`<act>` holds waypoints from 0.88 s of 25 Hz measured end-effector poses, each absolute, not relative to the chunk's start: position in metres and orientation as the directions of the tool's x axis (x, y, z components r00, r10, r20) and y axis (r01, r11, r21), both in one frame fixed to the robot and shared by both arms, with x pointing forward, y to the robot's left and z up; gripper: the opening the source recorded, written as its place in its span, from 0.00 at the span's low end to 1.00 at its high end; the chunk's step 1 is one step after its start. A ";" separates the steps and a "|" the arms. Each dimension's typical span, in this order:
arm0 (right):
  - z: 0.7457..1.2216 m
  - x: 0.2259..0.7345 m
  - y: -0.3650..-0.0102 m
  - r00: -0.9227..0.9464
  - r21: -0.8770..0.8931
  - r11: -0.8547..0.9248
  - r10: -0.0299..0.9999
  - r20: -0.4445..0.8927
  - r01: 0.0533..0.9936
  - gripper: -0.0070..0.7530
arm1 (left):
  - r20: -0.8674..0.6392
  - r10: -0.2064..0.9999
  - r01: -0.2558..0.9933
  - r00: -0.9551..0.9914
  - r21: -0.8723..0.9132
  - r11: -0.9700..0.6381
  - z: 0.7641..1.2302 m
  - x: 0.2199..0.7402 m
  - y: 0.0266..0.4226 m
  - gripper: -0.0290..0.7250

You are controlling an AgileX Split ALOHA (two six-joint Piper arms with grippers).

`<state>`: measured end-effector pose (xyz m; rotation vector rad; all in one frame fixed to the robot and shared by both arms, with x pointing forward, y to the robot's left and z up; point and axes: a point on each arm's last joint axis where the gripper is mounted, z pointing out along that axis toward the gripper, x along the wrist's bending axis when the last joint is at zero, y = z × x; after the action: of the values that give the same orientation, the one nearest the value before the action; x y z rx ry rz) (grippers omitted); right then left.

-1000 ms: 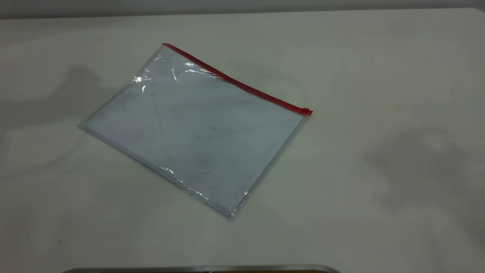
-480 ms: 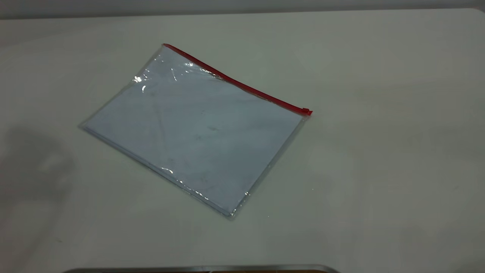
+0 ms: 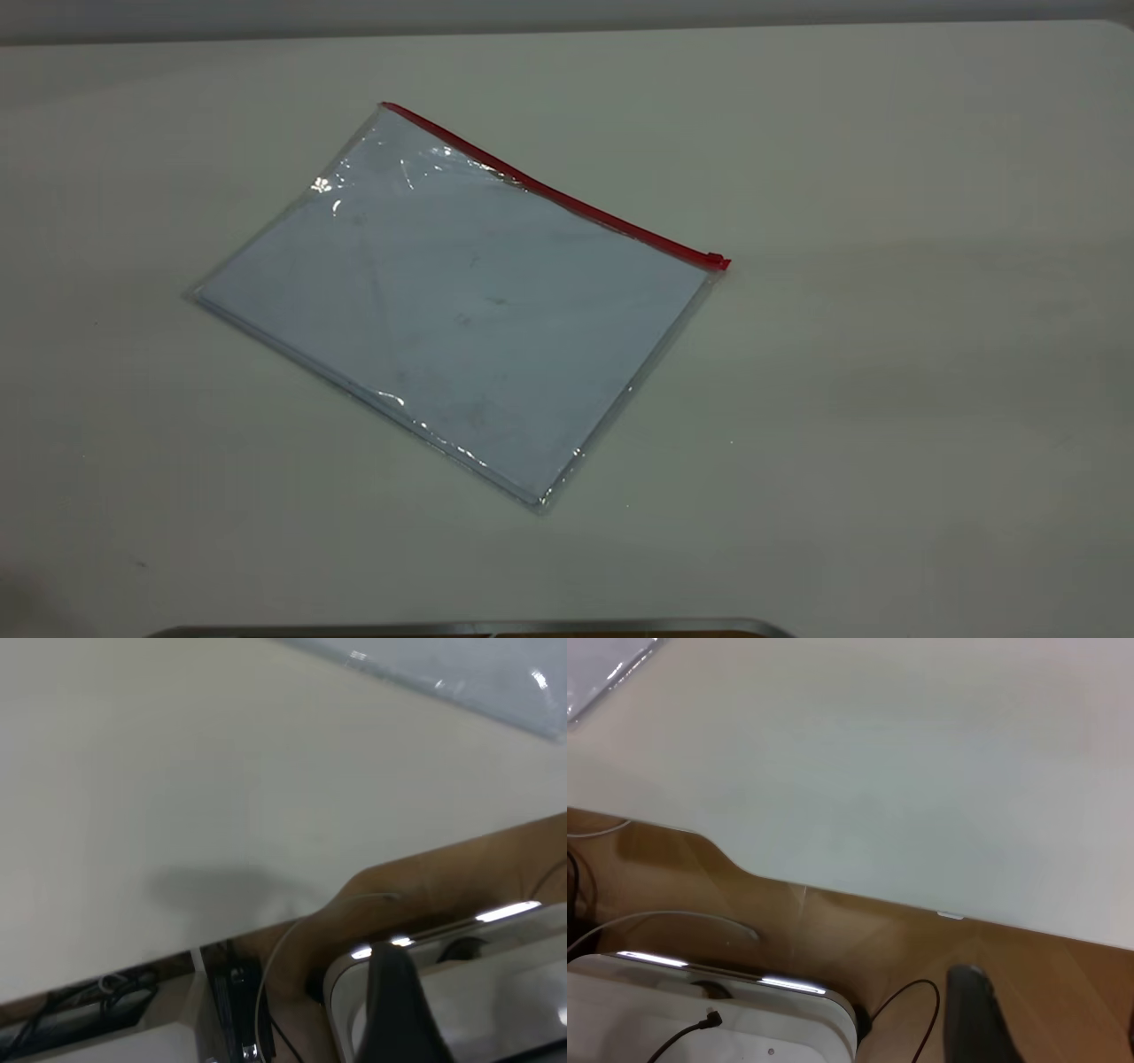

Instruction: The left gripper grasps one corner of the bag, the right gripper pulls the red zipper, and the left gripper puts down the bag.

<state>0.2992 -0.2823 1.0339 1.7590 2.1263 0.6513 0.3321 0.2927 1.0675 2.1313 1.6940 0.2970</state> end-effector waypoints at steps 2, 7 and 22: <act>1.034 0.299 -0.283 -0.201 0.523 0.147 0.978 0.048 0.839 0.61 | -0.073 0.974 0.879 0.215 0.448 -0.161 1.056 0.315 0.292 0.73; 1.034 0.299 -0.283 -0.201 0.522 0.147 0.978 0.048 0.840 0.61 | -0.026 0.990 0.846 0.141 0.522 -0.107 1.037 0.283 0.292 0.73; 1.042 0.270 -0.291 -0.114 0.682 0.053 0.992 0.045 0.729 0.61 | 0.049 0.994 0.779 0.100 0.618 -0.109 1.033 0.255 0.299 0.73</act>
<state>0.2696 -0.2910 1.0425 1.7209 1.8961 0.7927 0.2554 0.2994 1.0332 1.9455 1.7295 0.6520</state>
